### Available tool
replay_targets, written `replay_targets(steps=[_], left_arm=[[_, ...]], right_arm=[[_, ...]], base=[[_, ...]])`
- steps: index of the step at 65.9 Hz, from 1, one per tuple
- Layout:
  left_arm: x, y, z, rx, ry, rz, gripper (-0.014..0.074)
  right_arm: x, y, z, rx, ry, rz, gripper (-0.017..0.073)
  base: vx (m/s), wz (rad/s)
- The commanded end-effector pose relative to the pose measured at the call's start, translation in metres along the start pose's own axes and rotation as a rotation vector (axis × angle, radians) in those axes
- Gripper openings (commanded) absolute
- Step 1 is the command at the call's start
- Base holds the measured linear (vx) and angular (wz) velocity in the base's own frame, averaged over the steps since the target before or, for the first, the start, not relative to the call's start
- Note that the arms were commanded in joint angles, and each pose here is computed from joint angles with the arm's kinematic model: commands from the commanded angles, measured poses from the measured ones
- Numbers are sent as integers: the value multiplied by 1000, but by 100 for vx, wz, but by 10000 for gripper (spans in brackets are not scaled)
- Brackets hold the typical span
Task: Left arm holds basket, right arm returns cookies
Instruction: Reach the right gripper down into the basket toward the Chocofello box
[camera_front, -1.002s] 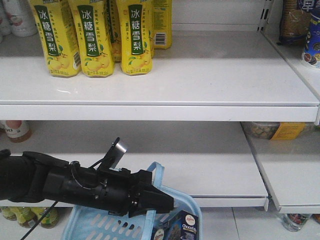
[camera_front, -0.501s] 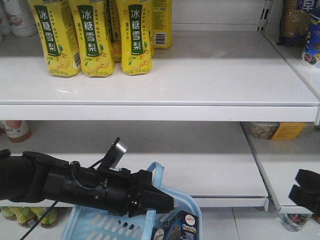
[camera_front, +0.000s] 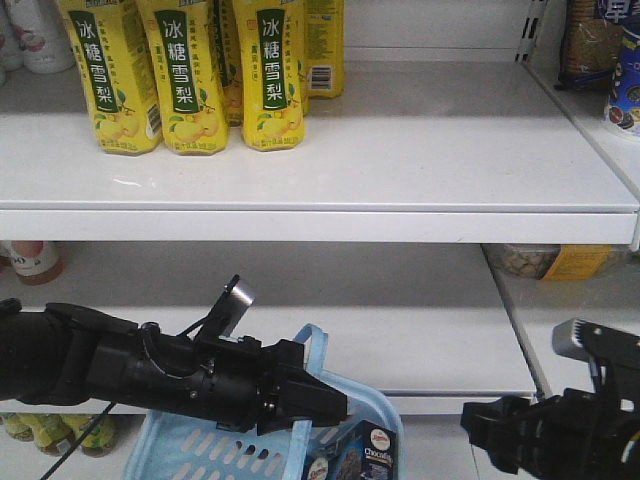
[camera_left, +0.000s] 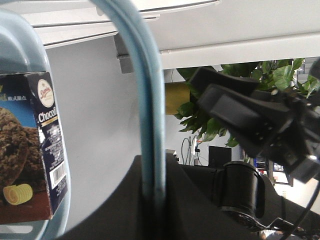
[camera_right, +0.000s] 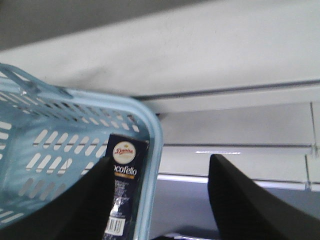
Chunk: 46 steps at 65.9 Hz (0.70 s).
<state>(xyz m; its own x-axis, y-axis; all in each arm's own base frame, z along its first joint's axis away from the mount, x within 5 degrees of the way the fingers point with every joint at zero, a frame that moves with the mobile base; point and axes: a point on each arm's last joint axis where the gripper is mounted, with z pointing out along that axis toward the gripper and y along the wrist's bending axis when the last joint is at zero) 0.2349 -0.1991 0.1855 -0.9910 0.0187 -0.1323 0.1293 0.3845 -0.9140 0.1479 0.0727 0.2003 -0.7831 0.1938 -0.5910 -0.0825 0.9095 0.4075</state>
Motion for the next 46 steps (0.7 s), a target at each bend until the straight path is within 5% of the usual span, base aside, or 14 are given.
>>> replay_targets(steps=[1,14,25,33,46], left_arm=[[-5,-25,-8,91,-46,67,-6],[-5,-25,-8,91,-46,67,-6],[-5,-25,-8,91,-46,67,-6],[-5,-25,-8,91,-46,67,-6],[-5,-25,-8,91,-46,67,-6]], right_arm=[[-7,16,8,-43,21,6,451],[-4,48,29,-92,160,-87,450],[-4,56,46,-73,279,-26,450],[-6,64,57,-91,347,-47,450],[-3,69,74,-114,406,-3,450]], base=[[0,0],[0,0],[0,0],[0,0],[0,0]])
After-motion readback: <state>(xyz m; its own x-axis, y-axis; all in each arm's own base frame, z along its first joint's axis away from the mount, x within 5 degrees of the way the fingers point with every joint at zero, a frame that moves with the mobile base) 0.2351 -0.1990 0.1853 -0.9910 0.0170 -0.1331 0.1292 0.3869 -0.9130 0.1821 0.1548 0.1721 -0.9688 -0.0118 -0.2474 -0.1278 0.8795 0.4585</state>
